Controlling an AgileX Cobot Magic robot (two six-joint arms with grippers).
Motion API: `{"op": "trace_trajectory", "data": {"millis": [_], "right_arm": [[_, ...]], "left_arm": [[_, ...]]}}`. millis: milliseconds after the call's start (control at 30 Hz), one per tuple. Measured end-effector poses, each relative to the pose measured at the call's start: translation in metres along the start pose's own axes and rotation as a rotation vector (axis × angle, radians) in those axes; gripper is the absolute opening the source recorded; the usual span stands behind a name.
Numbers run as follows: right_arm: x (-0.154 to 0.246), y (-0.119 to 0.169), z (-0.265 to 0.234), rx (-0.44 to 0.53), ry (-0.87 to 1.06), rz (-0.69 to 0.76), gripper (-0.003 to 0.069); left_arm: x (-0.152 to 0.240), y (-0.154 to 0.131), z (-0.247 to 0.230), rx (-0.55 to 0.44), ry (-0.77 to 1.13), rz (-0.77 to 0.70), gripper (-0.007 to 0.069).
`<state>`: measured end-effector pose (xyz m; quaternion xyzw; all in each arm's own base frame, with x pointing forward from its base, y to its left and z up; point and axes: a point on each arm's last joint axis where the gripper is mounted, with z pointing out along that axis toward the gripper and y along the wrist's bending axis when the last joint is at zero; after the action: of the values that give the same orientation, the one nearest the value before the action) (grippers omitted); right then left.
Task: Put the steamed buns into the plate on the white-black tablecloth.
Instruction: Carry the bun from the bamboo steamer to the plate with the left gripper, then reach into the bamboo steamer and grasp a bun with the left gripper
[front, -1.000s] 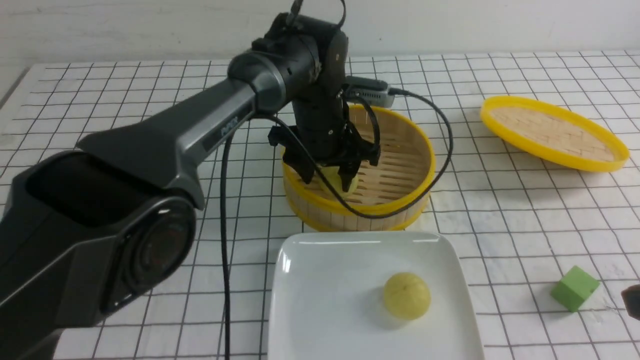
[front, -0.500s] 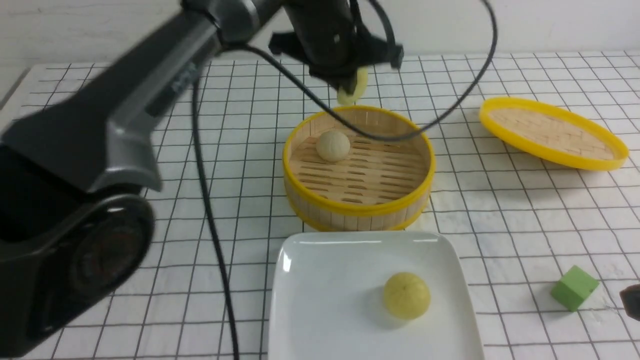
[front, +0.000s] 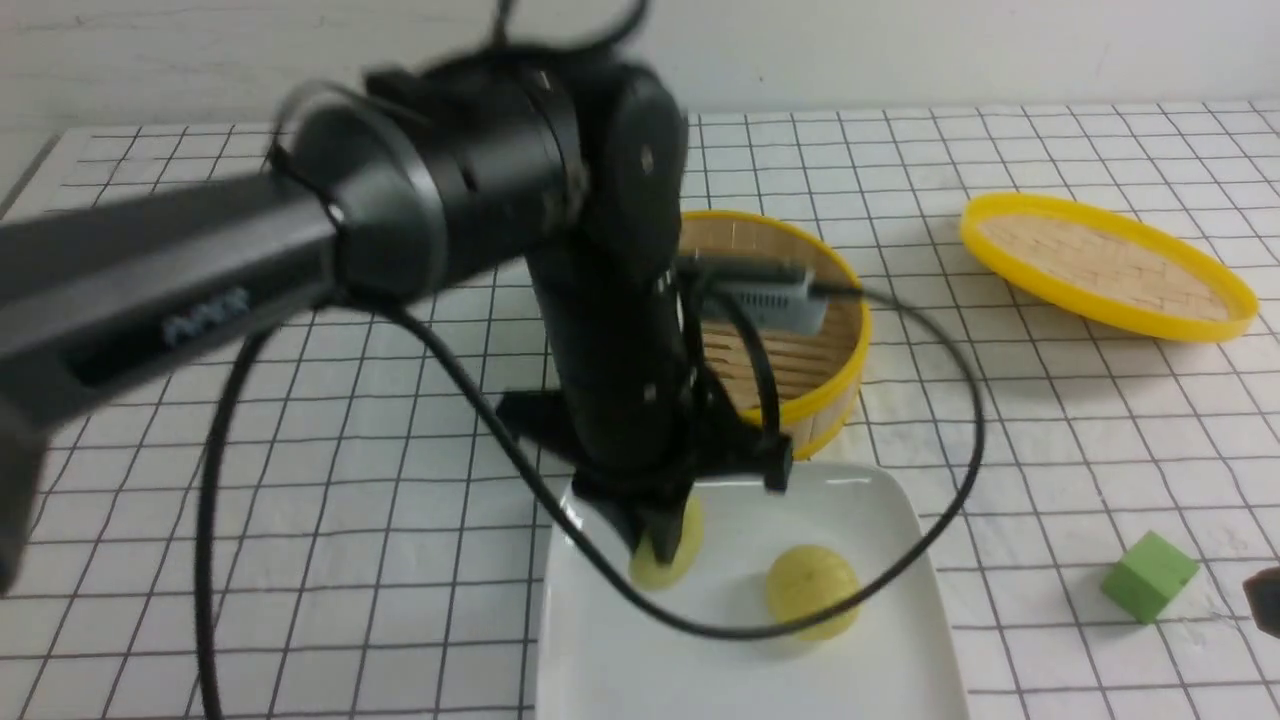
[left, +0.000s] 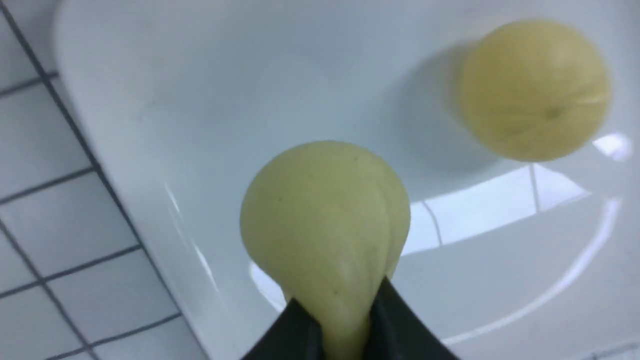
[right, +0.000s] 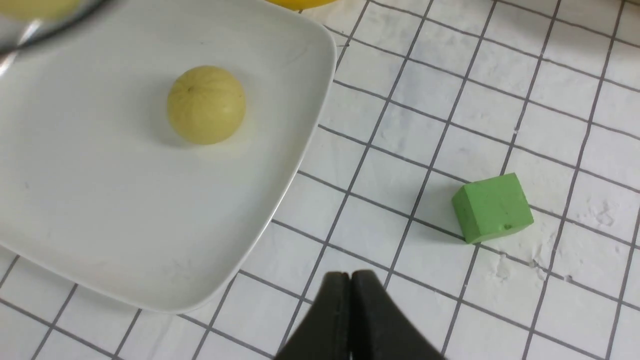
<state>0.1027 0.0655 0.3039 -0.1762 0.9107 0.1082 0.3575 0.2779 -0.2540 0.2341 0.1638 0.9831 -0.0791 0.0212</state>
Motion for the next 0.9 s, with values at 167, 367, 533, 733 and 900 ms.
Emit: {"op": "trace_trajectory", "data": {"millis": [167, 367, 533, 733, 900], "right_arm": [[0.0, 0.0, 0.0, 0.004, -0.002, -0.004, 0.002], [-0.003, 0.0, 0.0, 0.0, -0.028, 0.013, 0.0026], [-0.003, -0.001, 0.0, 0.007, -0.037, 0.006, 0.0029], [-0.004, -0.001, 0.0, 0.013, -0.043, -0.001, 0.0029], [-0.004, -0.001, 0.0, 0.014, -0.044, 0.001, 0.0033]], "left_arm": [[-0.004, 0.003, 0.033, -0.004, -0.007, -0.051, 0.0286], [-0.01, -0.001, 0.018, 0.006, -0.037, -0.072, 0.0507], [-0.027, -0.004, -0.044, -0.061, -0.192, -0.054, 0.058], [-0.063, 0.002, -0.101, -0.152, -0.415, -0.081, 0.0512], [-0.104, 0.022, -0.116, -0.118, -0.539, -0.195, 0.029]]}}
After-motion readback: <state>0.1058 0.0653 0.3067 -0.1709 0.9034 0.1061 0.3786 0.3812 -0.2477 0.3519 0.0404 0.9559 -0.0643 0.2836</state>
